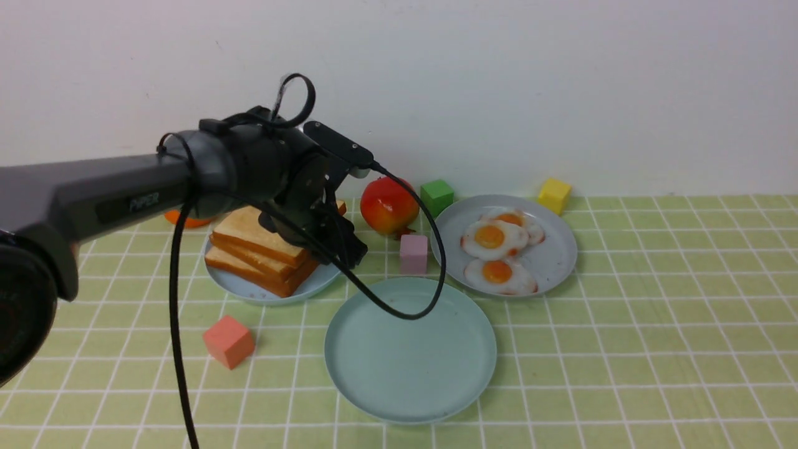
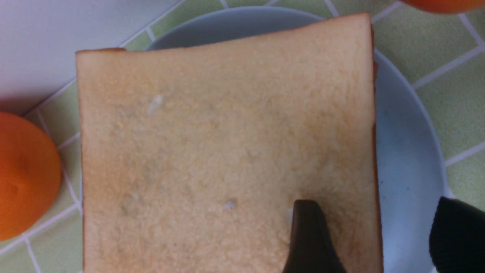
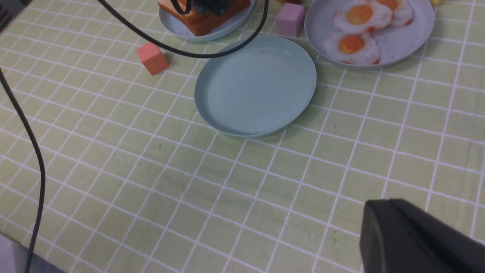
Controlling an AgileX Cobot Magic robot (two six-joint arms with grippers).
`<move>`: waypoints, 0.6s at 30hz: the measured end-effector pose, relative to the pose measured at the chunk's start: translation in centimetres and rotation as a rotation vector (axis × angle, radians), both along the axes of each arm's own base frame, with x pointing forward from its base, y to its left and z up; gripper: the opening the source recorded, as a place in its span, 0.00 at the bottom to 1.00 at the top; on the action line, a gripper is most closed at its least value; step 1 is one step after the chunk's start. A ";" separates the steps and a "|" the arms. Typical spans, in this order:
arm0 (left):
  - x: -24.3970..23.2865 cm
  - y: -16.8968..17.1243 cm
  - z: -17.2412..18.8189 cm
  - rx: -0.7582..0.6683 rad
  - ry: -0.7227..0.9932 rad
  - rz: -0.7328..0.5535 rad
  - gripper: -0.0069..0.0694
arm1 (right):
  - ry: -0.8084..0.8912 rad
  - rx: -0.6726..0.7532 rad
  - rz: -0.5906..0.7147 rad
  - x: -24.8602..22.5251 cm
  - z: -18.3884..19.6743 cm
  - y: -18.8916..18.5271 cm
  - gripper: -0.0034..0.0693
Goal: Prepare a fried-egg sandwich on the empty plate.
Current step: Use the left arm to grab a slice of bread
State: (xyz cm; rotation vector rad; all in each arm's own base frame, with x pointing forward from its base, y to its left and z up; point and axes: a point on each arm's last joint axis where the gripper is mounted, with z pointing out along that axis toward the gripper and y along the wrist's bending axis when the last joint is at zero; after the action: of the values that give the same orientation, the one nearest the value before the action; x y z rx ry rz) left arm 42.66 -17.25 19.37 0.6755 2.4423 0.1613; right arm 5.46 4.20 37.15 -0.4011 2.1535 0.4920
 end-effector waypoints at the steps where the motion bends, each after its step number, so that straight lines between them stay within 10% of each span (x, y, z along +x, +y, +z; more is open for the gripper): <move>1: 0.0 0.0 0.0 -0.006 -0.002 0.009 0.59 | 0.010 -0.002 0.004 -0.1 -0.1 0.0 0.06; 11: 0.1 0.2 0.1 0.004 -0.001 0.021 0.13 | 0.047 -0.008 0.022 -0.3 -0.3 0.1 0.06; 18: -0.2 0.4 1.6 -0.003 -0.006 0.038 0.12 | 0.051 -0.006 0.025 -0.4 -0.3 0.1 0.07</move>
State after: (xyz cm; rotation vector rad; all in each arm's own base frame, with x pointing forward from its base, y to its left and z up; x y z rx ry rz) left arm 42.47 -16.88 20.93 0.6264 2.4499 0.1743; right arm 5.09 4.32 36.82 -0.4229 2.2014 0.5148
